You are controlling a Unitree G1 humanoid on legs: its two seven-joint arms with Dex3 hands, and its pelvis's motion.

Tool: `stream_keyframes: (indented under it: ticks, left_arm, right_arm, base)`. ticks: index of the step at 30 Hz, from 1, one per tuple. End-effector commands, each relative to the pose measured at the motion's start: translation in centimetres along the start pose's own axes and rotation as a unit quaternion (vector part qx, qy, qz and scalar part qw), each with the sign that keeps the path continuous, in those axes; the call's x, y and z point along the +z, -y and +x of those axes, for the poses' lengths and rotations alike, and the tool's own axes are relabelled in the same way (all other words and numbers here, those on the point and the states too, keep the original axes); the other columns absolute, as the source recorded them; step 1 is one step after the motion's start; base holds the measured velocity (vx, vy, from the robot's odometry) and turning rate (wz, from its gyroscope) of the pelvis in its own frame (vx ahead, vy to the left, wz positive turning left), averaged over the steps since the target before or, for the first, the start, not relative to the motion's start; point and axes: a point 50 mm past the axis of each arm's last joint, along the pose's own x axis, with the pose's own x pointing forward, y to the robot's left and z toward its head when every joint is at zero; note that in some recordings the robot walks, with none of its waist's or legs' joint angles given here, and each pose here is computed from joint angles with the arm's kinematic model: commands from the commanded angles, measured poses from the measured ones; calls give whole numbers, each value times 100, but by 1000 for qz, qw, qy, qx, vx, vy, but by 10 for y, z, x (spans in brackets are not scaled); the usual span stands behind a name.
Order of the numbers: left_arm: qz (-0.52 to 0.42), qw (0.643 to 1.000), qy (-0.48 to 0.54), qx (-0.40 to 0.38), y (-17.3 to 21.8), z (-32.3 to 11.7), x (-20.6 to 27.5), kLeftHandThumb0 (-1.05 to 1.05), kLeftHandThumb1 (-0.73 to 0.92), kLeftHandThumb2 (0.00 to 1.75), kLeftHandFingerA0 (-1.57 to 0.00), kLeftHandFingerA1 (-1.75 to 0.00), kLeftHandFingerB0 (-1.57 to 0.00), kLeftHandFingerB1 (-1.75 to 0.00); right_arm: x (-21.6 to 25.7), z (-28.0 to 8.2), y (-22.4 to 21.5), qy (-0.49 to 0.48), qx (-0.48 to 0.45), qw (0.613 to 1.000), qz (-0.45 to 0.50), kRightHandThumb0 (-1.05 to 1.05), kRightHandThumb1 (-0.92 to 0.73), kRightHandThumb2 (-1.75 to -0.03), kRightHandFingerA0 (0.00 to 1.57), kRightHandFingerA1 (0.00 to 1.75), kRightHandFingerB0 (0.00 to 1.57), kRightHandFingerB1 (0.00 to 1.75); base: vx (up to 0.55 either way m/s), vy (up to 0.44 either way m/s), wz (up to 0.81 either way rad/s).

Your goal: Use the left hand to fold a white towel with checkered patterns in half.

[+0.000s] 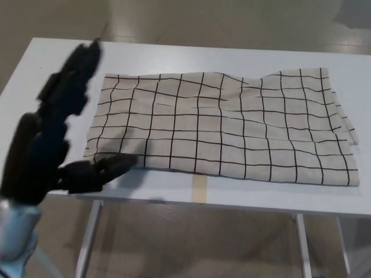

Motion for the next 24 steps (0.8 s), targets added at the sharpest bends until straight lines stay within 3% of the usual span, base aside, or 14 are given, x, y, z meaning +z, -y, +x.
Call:
stream_keyframes:
  ticks: [1,2,3,12,13,17,21,22,24]
  left_arm:
    - [260,904,-81,-329,66,38,-32,-52,47,55,0,0,0,0]
    - [265,900,-84,-336,71,39,-33,-53,42,65,0,0,0,0]
    - [268,898,-86,-339,74,40,-33,-53,42,65,0,0,0,0]
    - [279,893,-102,-339,89,52,-40,-53,40,63,0,0,0,0]
    - [277,891,-107,-342,91,52,-41,-50,45,54,0,0,0,0]
    - [276,884,-126,-356,100,47,-49,-46,45,54,0,0,0,-4]
    - [307,868,-122,-371,108,42,-55,-47,45,54,0,0,0,-4]
    - [325,858,-121,-380,111,43,-57,-47,45,54,0,0,0,-4]
    - [332,853,-122,-384,113,44,-58,-47,45,54,0,0,0,-4]
  right_arm:
    - [-10,-15,9,8,-9,1000,-10,-42,-63,-58,44,54,36,36]
    - [-11,-18,9,5,-8,1000,-12,-43,-63,-58,44,54,35,36]
    - [-12,-19,9,4,-8,1000,-11,-49,-50,-83,41,61,29,49]
    - [-14,-22,11,8,-10,1000,-13,-49,-50,-84,43,64,29,49]
    - [-14,-22,12,8,-11,1000,-13,-47,-50,-85,43,65,29,49]
    - [-15,-24,12,8,-13,1000,-16,-48,-50,-85,43,65,29,50]
    - [-15,-25,11,7,-12,1000,-21,-47,-50,-85,43,65,29,50]
    - [-15,-25,10,6,-13,1000,-25,-42,-62,-58,45,60,37,39]
    - [-16,-26,9,5,-14,1000,-27,-42,-62,-58,45,60,37,39]
  base:
    - [0,0,0]
    - [0,0,0]
    - [0,0,0]
    - [0,0,0]
    - [0,0,0]
    - [0,0,0]
    - [0,0,0]
    - [0,0,0]
    - [0,0,0]
